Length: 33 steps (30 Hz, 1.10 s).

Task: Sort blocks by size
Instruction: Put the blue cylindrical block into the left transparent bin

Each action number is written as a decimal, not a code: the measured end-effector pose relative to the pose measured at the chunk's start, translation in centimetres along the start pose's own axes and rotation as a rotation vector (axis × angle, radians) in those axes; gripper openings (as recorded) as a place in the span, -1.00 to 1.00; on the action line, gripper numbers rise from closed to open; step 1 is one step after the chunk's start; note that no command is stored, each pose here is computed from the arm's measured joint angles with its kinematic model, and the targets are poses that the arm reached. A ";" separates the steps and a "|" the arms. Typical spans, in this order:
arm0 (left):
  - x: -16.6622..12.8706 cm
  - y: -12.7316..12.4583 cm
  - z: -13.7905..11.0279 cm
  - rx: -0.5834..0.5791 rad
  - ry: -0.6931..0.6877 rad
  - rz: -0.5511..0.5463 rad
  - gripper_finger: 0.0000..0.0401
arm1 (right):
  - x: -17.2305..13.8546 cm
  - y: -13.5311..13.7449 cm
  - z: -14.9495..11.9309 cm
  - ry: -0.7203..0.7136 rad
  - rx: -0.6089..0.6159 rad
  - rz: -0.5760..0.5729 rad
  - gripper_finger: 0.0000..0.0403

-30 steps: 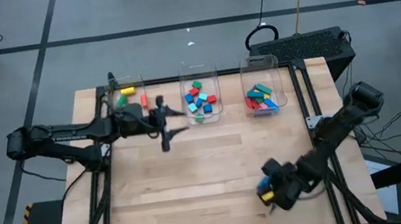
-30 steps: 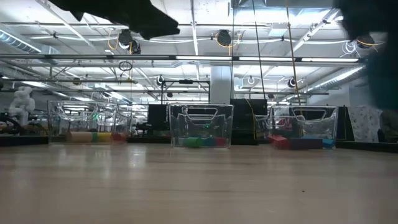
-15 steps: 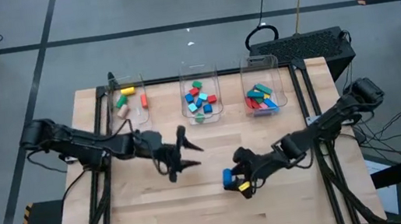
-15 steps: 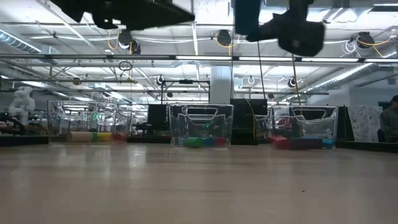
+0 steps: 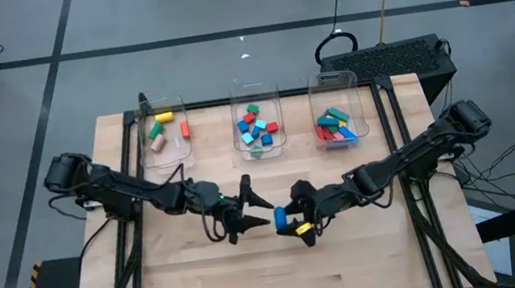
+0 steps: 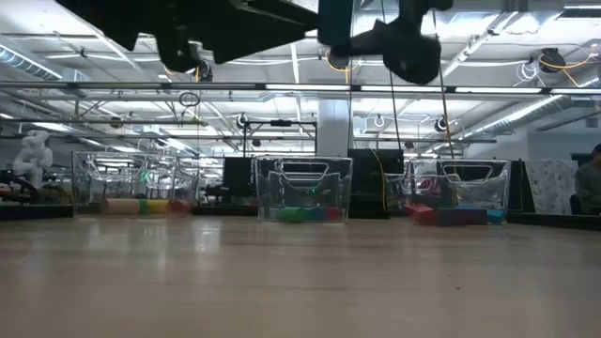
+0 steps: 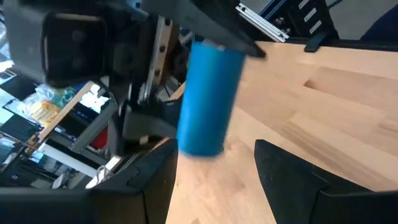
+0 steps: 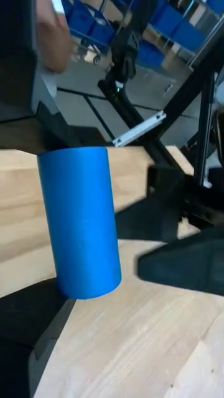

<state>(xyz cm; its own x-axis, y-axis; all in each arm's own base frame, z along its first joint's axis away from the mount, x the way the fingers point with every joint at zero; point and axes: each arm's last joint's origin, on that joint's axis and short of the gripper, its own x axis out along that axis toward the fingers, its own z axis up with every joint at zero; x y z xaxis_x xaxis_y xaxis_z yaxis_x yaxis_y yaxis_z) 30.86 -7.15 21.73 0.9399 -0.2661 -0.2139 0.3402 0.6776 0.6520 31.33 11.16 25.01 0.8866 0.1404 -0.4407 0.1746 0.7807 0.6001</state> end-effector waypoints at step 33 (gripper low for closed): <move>2.0 0.5 0.1 -0.084 0.049 0.094 -0.31 | 1.1 -1.2 0.4 -0.025 -0.081 -0.045 0.64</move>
<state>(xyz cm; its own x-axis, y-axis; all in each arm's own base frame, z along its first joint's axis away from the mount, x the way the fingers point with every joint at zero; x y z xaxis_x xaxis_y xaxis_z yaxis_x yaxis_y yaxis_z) 32.93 -7.42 21.63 0.9673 -0.1665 -0.1914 0.2500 0.7534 0.6081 32.31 10.14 24.11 0.8892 0.0893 -0.4487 0.1806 0.8326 0.5236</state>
